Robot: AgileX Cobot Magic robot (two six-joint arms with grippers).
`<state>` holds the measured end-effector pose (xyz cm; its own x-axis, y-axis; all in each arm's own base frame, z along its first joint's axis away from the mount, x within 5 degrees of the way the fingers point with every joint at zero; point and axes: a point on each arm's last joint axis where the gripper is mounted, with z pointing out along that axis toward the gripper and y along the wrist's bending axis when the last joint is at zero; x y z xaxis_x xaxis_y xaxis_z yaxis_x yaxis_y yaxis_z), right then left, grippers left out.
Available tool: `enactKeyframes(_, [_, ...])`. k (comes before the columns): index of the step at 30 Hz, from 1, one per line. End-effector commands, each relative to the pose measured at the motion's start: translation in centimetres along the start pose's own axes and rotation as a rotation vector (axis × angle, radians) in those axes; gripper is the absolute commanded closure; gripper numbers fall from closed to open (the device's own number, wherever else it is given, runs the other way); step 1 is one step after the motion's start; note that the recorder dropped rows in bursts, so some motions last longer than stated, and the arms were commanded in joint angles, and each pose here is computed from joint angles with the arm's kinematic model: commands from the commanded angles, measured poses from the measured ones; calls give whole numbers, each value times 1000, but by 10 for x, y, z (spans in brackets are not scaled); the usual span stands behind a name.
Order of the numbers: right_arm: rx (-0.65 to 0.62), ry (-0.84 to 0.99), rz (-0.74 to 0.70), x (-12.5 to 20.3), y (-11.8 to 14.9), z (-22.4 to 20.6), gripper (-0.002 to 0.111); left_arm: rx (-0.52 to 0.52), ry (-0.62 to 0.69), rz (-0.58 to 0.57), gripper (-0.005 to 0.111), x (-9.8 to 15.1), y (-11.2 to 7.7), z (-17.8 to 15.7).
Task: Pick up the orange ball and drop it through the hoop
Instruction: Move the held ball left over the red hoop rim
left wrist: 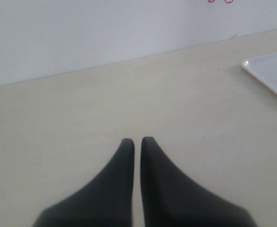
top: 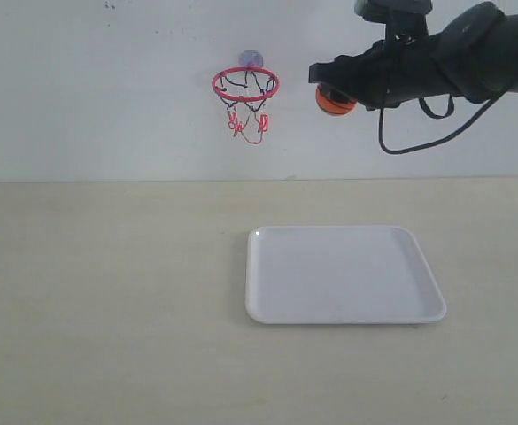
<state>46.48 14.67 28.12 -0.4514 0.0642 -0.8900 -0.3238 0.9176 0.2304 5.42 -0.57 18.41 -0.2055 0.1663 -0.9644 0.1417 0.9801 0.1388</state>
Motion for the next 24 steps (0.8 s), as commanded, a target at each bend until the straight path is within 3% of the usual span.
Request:
enactKeyframes(1, [-105,-11,-35,-14,9,16,108,-3,-11,7,103,-2,0,-1])
enactKeyframes(10, [-397,-140,-196,-27,30,53,108,-3,-11,7,103,-2,0,-1])
enactKeyframes(24, [-363,-285,-212,-24,20,86,108,-3,-11,7,103,-2,0,-1])
